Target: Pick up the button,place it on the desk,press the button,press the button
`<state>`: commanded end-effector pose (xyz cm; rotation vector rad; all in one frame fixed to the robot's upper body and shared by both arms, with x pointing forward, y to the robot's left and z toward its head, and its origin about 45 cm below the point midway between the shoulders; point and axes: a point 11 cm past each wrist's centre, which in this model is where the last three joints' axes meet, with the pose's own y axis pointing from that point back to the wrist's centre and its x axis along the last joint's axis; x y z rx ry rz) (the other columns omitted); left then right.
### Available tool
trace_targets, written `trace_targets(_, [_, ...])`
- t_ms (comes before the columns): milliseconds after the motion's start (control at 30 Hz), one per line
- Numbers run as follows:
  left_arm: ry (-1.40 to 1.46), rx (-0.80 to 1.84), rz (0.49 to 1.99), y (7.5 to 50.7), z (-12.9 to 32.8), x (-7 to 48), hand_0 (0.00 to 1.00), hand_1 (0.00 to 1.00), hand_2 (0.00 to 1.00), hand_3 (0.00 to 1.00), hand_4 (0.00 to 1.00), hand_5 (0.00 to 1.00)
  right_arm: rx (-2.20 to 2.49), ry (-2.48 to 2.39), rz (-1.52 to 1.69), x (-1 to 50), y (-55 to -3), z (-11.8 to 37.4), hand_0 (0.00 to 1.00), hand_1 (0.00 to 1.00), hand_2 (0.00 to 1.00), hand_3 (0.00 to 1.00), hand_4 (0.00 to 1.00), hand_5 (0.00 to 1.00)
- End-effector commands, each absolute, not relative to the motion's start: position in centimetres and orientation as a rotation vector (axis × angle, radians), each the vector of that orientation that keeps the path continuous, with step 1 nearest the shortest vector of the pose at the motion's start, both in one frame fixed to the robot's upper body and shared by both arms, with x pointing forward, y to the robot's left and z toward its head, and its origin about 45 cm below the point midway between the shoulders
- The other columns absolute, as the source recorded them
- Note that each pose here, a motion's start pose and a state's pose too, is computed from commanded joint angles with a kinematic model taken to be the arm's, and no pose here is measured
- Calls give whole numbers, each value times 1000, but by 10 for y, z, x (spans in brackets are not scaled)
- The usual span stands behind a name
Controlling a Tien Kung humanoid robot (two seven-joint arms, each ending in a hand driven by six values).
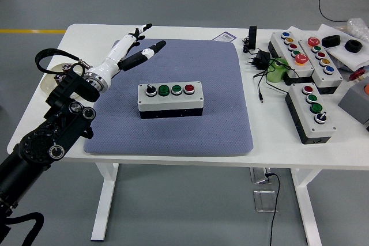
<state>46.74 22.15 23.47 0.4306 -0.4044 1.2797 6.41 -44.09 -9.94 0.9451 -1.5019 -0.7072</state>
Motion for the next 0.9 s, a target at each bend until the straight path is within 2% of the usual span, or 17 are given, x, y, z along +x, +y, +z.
trace_targets(33, [-339, 428, 1288, 226, 228, 467, 960, 966, 998, 998, 848, 971, 946, -1501, -706, 64, -441, -99, 634, 539, 568, 634, 233, 238])
trace_targets(67, [-289, 417, 1303, 232, 224, 467, 932, 924, 946, 974, 796, 998, 947, -1500, -706, 65, -441, -99, 634, 539, 569, 635, 233, 238])
trace_targets(467, [153, 17, 1500, 278, 230, 467, 932, 930, 974, 967, 814, 998, 949, -1503, -703, 67, -441, -99, 634, 538, 570, 635, 233, 238])
trace_targets(667, [363, -157, 1511, 282, 228, 466, 931, 934, 977, 968, 808, 998, 951, -1501, -699, 68, -441, -99, 634, 539, 569, 635, 233, 238])
trace_targets(900, [389, -141, 1494, 279, 222, 466, 933, 936, 980, 967, 786, 998, 952, -1502, -700, 68, -441, -99, 634, 539, 569, 635, 233, 238])
